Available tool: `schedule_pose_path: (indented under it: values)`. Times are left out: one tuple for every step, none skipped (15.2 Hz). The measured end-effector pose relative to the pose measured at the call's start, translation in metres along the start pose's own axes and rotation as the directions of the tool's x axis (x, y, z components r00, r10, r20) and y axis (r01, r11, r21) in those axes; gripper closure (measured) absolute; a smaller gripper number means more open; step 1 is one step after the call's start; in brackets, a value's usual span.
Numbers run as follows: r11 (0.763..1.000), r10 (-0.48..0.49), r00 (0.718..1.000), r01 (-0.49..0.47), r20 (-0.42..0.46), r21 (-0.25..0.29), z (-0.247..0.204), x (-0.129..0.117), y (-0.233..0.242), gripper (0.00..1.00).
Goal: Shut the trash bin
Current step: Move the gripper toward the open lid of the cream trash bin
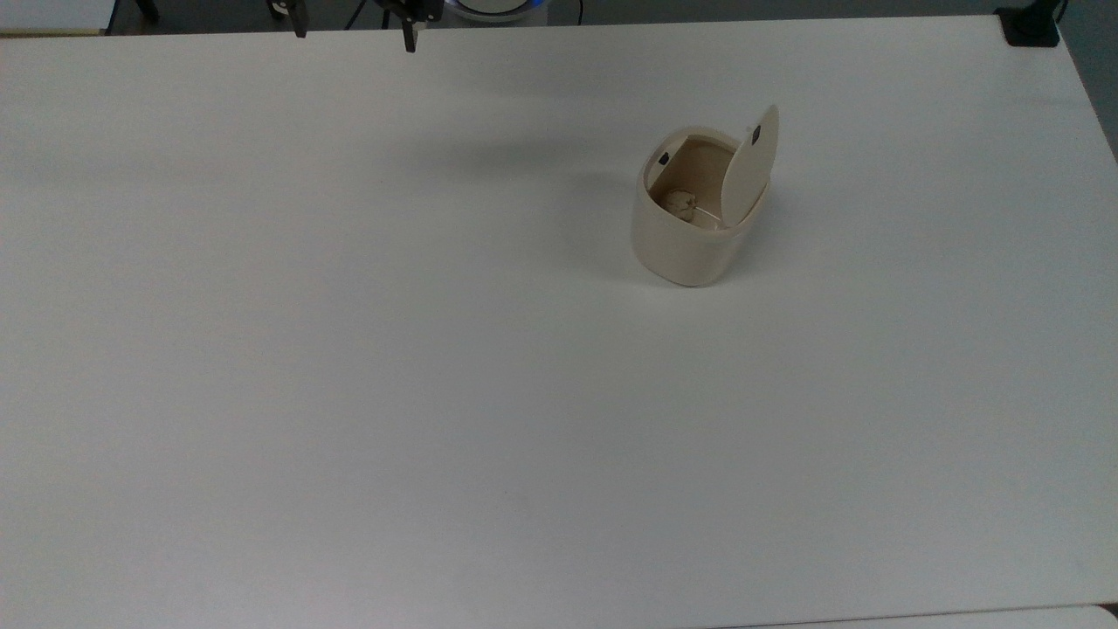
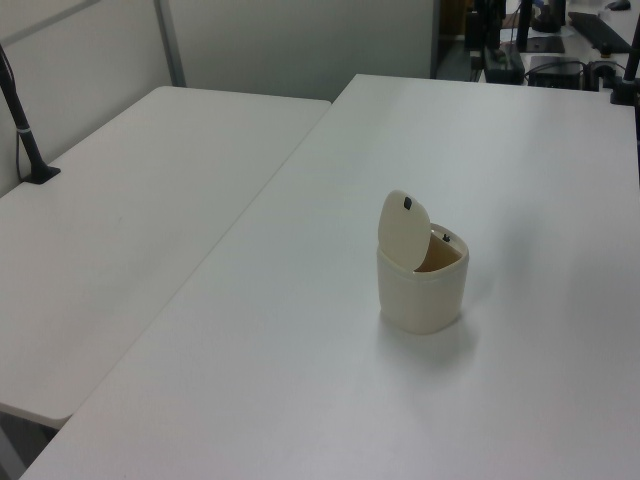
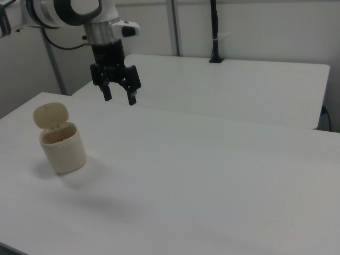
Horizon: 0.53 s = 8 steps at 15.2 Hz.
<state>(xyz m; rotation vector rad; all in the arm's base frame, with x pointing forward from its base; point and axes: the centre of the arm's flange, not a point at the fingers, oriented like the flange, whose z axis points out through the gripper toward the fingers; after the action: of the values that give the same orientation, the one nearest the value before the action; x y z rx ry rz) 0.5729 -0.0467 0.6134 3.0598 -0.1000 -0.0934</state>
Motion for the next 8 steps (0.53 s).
schedule_pose_path:
  values:
    - [1.000, 0.000, 1.000, 0.000, 0.001, 0.000, 0.0007, 0.0000, -0.0001, 0.00]
    - [1.000, 0.000, 1.000, 0.000, 0.001, 0.000, 0.0005, -0.0001, -0.0001, 0.00]
    - [1.000, 0.000, 1.000, 0.000, 0.000, 0.000, -0.0002, -0.0005, 0.0000, 0.00]
    - [1.000, 0.000, 1.000, 0.000, -0.001, 0.001, -0.0009, -0.0009, 0.0002, 0.00]
    - [1.000, 0.000, 1.000, 0.000, -0.003, 0.001, -0.0016, -0.0013, 0.0003, 0.00]
    - [1.000, -0.001, 1.000, 0.001, -0.002, 0.001, -0.0015, -0.0012, 0.0002, 0.00]
    - [1.000, -0.002, 1.000, 0.002, -0.002, 0.001, -0.0015, -0.0012, -0.0006, 0.00]
    - [1.000, -0.007, 1.000, 0.007, -0.003, 0.001, -0.0017, -0.0012, -0.0029, 0.00]
